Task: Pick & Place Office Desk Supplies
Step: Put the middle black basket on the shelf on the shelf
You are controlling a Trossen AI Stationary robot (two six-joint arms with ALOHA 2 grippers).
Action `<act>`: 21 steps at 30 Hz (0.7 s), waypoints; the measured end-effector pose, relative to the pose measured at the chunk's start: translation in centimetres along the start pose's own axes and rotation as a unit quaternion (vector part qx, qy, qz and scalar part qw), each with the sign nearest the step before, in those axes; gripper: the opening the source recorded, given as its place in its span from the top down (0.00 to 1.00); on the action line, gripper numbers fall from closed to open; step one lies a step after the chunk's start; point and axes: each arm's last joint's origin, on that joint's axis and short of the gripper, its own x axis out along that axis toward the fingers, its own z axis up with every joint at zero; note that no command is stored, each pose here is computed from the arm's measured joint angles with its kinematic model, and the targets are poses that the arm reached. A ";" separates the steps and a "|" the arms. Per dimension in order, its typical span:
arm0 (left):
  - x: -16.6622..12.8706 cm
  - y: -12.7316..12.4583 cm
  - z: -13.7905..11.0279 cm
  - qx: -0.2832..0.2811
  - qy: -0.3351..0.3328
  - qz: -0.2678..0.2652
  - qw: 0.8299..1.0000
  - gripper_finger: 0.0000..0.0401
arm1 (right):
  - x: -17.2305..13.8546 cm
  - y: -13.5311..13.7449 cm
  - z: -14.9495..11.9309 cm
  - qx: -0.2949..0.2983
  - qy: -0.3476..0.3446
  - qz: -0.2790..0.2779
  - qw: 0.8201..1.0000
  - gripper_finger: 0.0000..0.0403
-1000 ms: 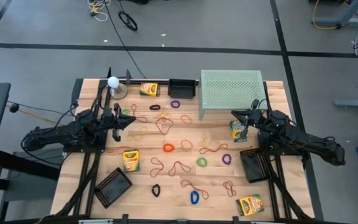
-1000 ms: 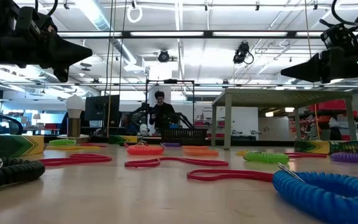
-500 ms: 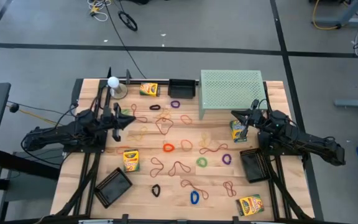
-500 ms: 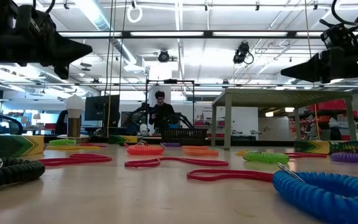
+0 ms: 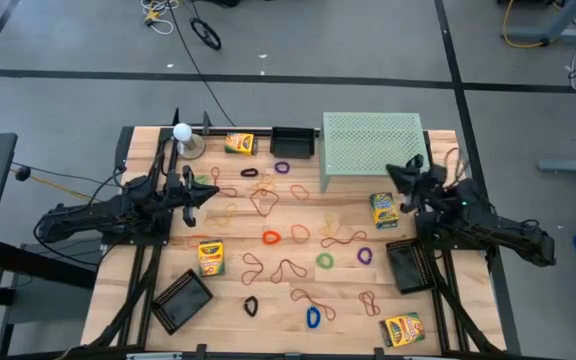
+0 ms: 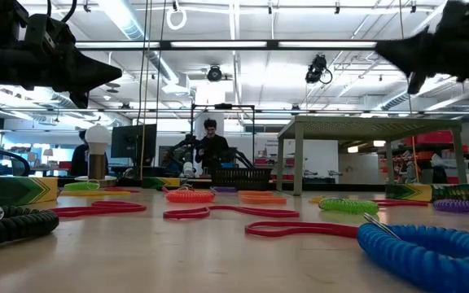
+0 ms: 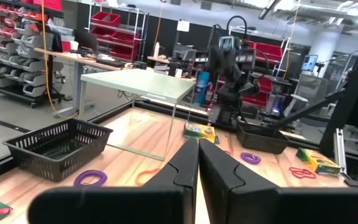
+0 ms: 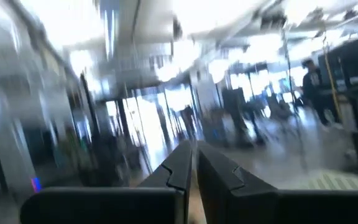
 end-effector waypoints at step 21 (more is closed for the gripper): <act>0.0 0.0 0.0 0.039 -0.002 0.006 0.999 0.95 | 5.8 5.1 4.6 0.175 0.503 -0.163 0.831 0.99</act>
